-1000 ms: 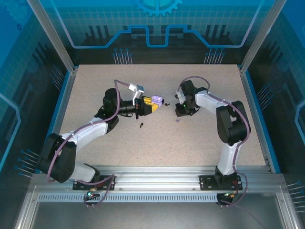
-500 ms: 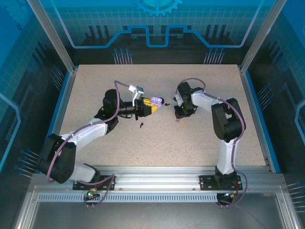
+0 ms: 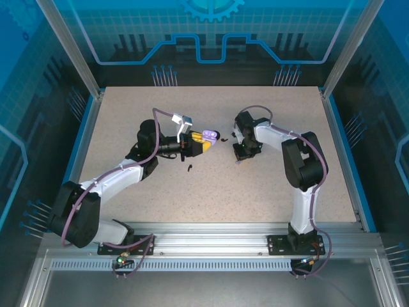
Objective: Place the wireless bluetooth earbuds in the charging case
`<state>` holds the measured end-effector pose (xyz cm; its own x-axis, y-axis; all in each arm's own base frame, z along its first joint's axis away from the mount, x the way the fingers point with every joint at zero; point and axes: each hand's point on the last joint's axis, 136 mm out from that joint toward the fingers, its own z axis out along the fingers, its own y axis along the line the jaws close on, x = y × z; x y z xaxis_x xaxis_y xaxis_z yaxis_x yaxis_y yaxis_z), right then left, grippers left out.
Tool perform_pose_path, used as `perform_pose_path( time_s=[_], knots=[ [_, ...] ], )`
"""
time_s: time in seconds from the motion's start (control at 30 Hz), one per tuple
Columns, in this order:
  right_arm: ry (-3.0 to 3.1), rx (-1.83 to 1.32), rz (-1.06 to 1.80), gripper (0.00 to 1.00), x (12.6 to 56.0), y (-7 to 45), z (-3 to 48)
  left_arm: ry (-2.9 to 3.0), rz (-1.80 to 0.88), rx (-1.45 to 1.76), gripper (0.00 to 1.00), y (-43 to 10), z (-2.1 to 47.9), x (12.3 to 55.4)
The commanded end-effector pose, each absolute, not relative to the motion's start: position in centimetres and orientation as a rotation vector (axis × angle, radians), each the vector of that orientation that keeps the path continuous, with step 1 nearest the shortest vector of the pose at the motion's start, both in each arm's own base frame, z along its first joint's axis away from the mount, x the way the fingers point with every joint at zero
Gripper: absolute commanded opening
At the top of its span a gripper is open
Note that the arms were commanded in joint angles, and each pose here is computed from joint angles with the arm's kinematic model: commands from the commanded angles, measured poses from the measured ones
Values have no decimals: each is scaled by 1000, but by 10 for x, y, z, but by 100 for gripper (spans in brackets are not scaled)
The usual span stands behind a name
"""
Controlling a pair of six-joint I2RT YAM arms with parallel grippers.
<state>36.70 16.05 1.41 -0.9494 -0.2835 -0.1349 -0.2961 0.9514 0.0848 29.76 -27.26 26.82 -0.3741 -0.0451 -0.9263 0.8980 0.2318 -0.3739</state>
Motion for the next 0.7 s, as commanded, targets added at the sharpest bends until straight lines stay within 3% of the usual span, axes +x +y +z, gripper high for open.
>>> perform_pose_path(
  time_s=[0.0, 0.67],
  knots=[
    [3075, -444, 104, 17, 337, 152, 13, 1556, -1263, 842, 9, -269, 275, 294],
    [3063, -475, 262, 18, 312, 174, 23, 1552, -1261, 838, 9, -266, 279, 290]
  ],
)
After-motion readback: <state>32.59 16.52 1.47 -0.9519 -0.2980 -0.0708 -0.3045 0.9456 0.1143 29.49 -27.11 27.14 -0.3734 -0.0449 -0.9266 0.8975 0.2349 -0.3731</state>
